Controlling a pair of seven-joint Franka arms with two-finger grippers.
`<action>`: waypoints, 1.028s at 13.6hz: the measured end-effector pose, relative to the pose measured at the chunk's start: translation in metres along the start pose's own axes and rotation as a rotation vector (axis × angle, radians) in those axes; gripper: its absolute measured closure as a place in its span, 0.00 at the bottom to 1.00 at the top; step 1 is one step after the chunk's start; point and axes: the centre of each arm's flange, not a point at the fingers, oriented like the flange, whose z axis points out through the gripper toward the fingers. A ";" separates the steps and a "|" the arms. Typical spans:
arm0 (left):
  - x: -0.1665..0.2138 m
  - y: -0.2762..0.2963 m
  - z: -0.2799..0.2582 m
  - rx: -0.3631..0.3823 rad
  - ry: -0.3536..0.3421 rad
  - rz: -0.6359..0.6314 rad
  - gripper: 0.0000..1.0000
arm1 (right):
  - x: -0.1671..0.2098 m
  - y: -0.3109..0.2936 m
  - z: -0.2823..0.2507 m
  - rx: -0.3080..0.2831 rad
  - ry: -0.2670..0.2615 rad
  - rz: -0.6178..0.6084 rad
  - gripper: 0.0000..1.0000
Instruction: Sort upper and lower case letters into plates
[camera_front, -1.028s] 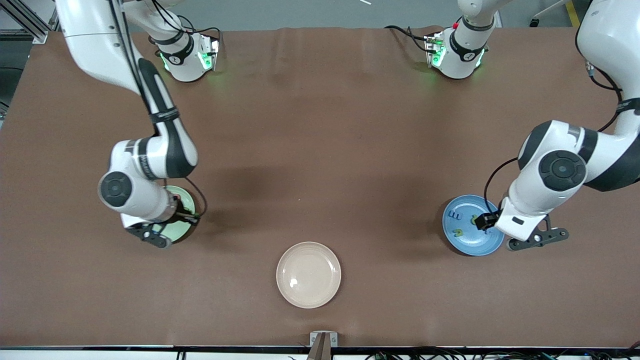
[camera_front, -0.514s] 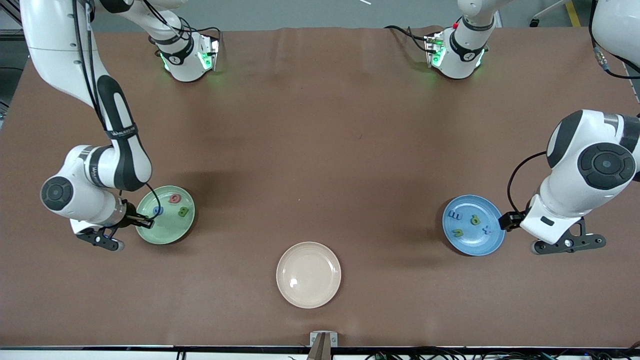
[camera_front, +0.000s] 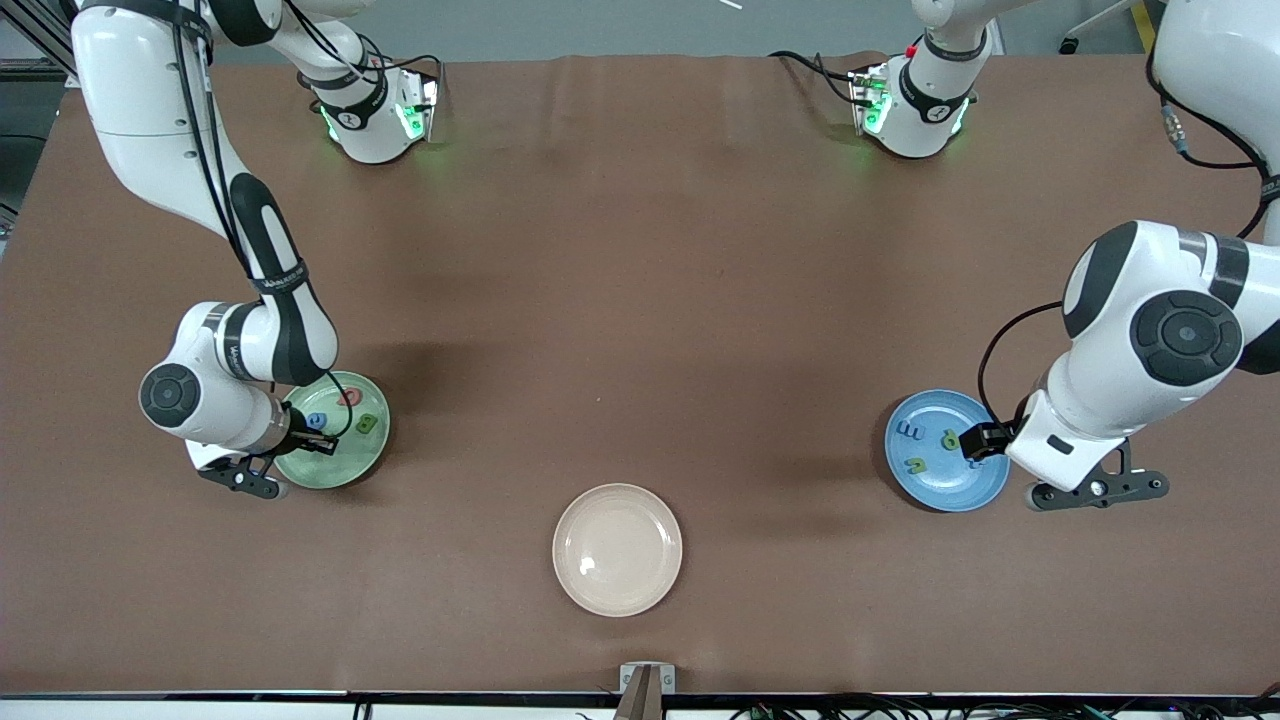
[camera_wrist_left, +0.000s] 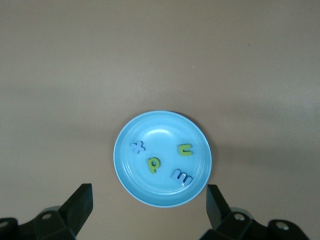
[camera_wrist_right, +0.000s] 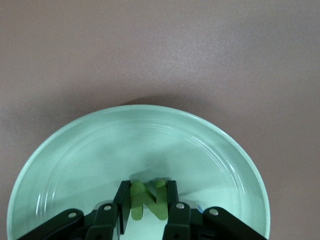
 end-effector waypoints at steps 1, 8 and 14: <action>-0.001 -0.001 -0.008 -0.017 -0.011 -0.016 0.00 | 0.000 -0.001 0.000 0.000 -0.001 -0.001 0.67; -0.038 -0.042 -0.107 -0.088 -0.011 -0.046 0.00 | -0.004 -0.010 0.003 0.020 -0.013 0.002 0.67; -0.095 -0.087 -0.192 -0.047 -0.018 0.078 0.00 | 0.007 -0.014 -0.019 0.026 -0.016 -0.002 0.07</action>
